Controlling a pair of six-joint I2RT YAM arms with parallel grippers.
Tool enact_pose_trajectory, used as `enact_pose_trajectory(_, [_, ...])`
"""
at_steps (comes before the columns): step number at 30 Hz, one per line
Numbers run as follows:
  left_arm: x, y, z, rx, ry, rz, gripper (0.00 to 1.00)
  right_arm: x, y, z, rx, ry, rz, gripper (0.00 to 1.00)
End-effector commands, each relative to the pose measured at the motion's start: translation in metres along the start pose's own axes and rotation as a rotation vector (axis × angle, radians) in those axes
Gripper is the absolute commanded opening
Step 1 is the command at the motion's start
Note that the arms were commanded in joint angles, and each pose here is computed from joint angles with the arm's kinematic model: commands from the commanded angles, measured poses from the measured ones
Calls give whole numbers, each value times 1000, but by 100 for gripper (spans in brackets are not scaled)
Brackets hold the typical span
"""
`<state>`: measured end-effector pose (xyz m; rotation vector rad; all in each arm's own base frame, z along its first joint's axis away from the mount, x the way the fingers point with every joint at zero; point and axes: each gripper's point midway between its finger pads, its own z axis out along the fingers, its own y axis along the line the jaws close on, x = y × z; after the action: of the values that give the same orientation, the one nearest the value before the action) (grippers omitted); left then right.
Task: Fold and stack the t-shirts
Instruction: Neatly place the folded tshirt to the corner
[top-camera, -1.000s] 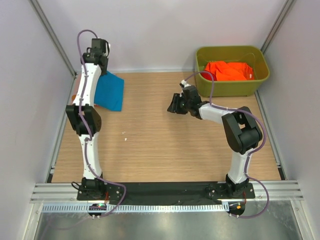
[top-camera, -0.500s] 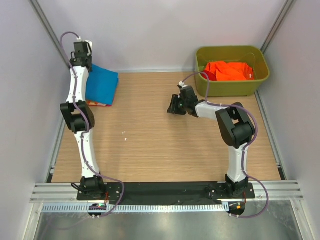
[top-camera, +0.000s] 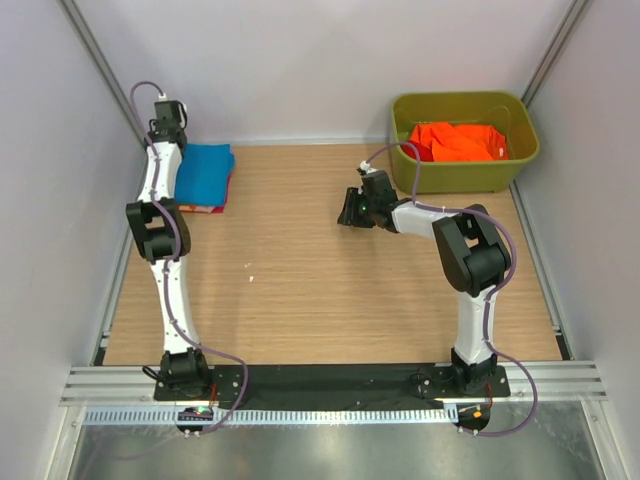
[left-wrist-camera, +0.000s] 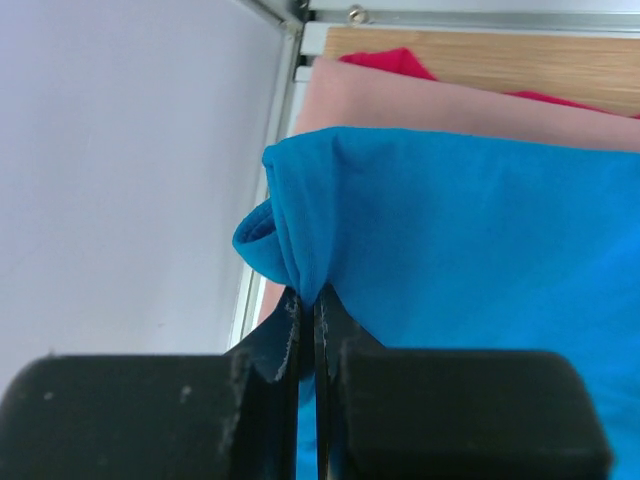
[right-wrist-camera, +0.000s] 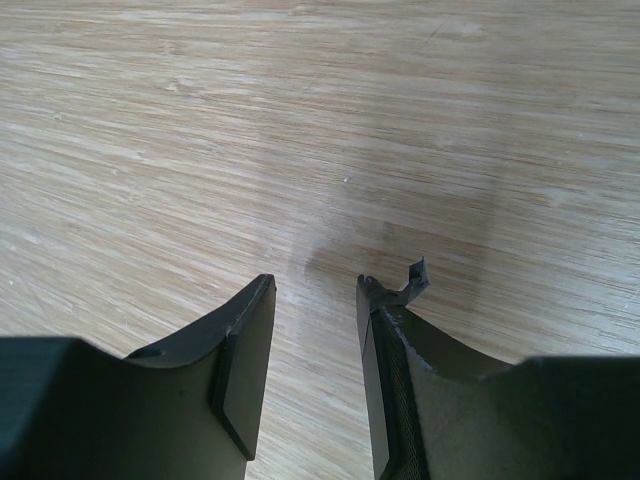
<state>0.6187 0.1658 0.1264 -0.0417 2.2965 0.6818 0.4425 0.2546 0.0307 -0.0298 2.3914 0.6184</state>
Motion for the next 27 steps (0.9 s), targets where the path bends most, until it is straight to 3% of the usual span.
enact_pose_trajectory(1, [-3,43,10,-117,-24,-87,1,-18,5,0,-8,-43,-17,45])
enact_pose_trajectory(5, [-8,45,6,-147,-47,-145,59,-17,5,-1,-10,-40,-20,45])
enact_pose_trajectory(10, [-50,25,-47,-128,-139,-117,66,-20,10,-4,-26,-42,-26,45])
enact_pose_trajectory(16, [-57,-27,-97,37,-146,-152,66,-22,13,-11,-32,-48,-28,46])
enact_pose_trajectory(22, [-21,-82,-125,341,-15,-226,61,-22,17,-20,-51,-58,-22,46])
enact_pose_trajectory(27, [4,-113,-141,354,6,-115,64,-26,22,-26,-64,-70,-19,46])
